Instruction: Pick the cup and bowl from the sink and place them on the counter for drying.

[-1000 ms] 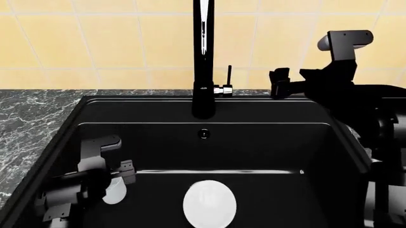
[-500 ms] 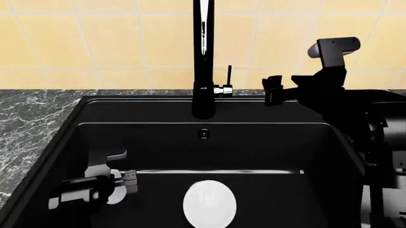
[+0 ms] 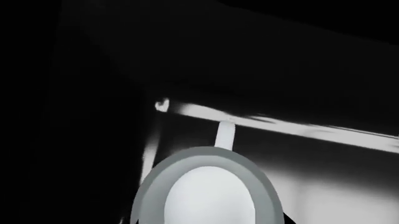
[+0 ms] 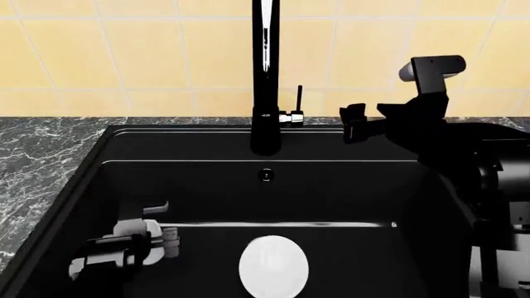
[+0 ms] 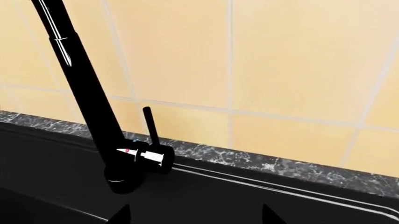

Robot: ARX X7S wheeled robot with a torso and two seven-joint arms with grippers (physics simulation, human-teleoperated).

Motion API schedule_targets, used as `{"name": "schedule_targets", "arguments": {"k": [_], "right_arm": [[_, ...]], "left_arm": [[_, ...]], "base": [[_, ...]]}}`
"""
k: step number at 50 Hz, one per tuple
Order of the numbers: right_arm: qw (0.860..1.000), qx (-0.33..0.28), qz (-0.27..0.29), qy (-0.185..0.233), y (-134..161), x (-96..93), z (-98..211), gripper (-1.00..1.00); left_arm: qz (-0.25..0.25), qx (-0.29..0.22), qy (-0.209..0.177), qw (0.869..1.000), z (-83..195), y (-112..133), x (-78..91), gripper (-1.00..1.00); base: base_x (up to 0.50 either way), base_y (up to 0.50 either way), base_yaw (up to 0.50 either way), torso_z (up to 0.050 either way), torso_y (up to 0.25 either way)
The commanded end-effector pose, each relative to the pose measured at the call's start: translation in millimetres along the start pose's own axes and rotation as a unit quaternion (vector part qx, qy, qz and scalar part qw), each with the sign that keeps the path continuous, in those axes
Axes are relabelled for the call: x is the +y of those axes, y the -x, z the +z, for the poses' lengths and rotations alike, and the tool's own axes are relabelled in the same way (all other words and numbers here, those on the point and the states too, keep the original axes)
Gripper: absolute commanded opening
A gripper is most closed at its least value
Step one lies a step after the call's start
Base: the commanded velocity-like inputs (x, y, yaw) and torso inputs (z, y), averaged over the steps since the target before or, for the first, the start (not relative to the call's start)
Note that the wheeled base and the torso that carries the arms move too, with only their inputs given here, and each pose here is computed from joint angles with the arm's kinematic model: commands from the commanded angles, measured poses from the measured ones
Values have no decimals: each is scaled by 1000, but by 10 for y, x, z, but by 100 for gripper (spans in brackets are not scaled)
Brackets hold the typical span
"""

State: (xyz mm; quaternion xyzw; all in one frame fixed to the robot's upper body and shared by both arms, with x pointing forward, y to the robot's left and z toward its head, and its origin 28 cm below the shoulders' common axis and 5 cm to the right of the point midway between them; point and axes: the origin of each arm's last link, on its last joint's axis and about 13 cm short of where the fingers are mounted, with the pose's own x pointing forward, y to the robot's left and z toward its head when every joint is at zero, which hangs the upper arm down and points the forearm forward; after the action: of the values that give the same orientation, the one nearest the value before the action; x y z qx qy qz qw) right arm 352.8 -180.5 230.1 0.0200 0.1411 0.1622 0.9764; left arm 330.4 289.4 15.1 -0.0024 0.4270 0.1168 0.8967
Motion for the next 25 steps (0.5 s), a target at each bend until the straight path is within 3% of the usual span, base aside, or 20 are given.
{"name": "schedule_targets", "arguments": {"k": [1, 6, 9, 16, 25], "right_arm": [[1000, -2, 7, -6, -11, 10, -30, 100], [1000, -1, 6, -7, -15, 4, -38, 100], [1000, -2, 6, -7, 11, 7, -37, 100], [1000, -2, 4, -11, 14, -9, -68, 100], [1000, 5, 8, -16, -46, -21, -154, 100]], "left_arm": [[1, -25, -7, 1000, 59, 2, -15, -100], [3, -39, -12, 999, 100, 120, -19, -100], [15, -66, -72, 995, 93, 288, 18, -100], [-21, -70, -54, 996, 332, 738, 84, -100], [-71, -75, -103, 989, 478, 1158, 42, -100]], "base": [[0, 0, 0, 0, 0], [0, 0, 0, 0, 0], [0, 0, 0, 0, 0], [0, 0, 0, 0, 0], [0, 0, 0, 0, 1]]}}
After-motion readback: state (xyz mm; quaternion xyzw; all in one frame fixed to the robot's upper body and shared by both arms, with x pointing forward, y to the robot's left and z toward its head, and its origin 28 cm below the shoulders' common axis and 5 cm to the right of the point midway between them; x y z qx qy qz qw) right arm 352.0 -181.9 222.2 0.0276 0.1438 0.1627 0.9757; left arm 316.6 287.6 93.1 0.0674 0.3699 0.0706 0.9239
